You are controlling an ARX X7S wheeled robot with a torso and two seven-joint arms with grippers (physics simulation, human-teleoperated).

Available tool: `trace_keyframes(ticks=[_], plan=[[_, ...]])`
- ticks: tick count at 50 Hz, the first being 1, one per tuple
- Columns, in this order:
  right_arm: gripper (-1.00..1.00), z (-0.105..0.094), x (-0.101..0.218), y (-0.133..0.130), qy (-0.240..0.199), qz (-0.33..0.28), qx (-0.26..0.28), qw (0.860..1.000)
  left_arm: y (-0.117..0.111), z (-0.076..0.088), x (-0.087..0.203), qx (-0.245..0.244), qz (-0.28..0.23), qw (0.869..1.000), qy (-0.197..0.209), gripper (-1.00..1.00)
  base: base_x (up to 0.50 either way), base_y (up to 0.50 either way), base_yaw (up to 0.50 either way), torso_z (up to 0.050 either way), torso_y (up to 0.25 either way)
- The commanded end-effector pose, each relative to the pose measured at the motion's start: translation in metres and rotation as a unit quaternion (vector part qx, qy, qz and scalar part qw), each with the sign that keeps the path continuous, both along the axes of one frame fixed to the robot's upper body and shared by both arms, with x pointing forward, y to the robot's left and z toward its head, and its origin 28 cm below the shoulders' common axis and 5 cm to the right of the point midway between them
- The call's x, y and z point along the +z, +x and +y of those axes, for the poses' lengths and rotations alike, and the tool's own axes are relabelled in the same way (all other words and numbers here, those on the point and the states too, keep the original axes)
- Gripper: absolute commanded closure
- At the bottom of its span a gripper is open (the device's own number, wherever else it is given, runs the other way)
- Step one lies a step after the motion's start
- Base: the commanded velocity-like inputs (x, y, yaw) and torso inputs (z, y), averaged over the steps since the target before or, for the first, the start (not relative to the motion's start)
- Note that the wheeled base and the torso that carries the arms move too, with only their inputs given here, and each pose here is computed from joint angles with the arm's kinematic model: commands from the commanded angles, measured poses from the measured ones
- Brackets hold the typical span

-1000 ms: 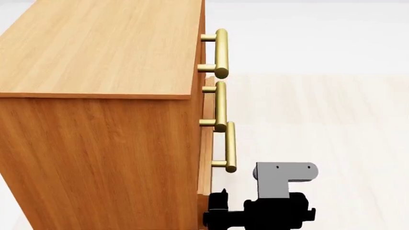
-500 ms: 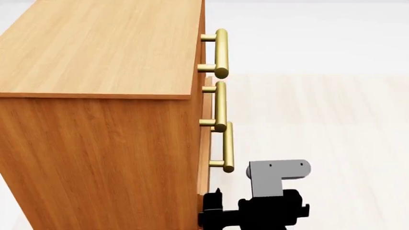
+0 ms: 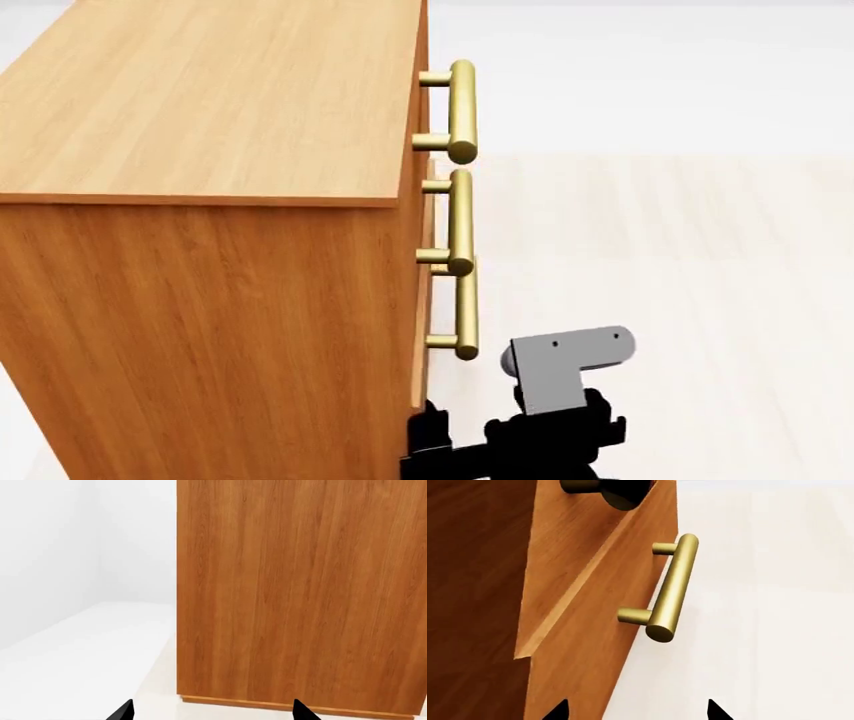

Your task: Put the bowl in the bottom drawer of the cabinet and close it.

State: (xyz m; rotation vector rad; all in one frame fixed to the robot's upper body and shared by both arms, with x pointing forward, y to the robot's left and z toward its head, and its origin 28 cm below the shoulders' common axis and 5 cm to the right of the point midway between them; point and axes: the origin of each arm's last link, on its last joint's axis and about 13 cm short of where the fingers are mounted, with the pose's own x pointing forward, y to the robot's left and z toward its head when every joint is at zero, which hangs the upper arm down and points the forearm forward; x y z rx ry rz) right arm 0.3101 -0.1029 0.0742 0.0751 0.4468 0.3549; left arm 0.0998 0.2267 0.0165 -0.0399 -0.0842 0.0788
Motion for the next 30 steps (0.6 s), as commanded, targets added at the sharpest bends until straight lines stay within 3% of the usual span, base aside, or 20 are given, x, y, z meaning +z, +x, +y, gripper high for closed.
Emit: trace_keyframes(ticks=[1,10,24,27,28,30], plan=[[-1.0,-0.001,0.004,-0.002,0.043,0.003,0.057,0.997,-0.001,0.0,0.001,0.001,0.0,1.0,0.0,-1.0,0.0,0.0,0.0,0.0,0.0],[-1.0,-0.012,0.003,-0.001,0.05,0.007,0.093,0.994,-0.001,0.0,0.001,0.002,0.0,1.0,-0.001,-1.0,0.0,0.0,0.0,0.0,0.0],[-1.0,-0.026,0.009,-0.006,0.116,0.035,0.174,0.977,0.0,0.0,0.0,0.003,0.001,1.0,-0.002,-1.0,0.0,0.0,0.0,0.0,0.0],[-1.0,-0.028,0.01,-0.007,0.099,0.023,0.154,0.983,0.0,0.0,0.0,0.003,0.001,1.0,-0.002,-1.0,0.0,0.0,0.0,0.0,0.0],[-1.0,-0.03,0.009,-0.006,0.065,0.006,0.126,0.99,0.0,0.0,0.0,0.003,0.001,1.0,-0.002,-1.0,0.0,0.0,0.0,0.0,0.0],[-1.0,-0.034,0.008,-0.004,0.057,0.015,0.087,0.994,0.0,0.0,0.0,0.003,0.001,1.0,-0.001,-1.0,0.0,0.0,0.0,0.0,0.0]])
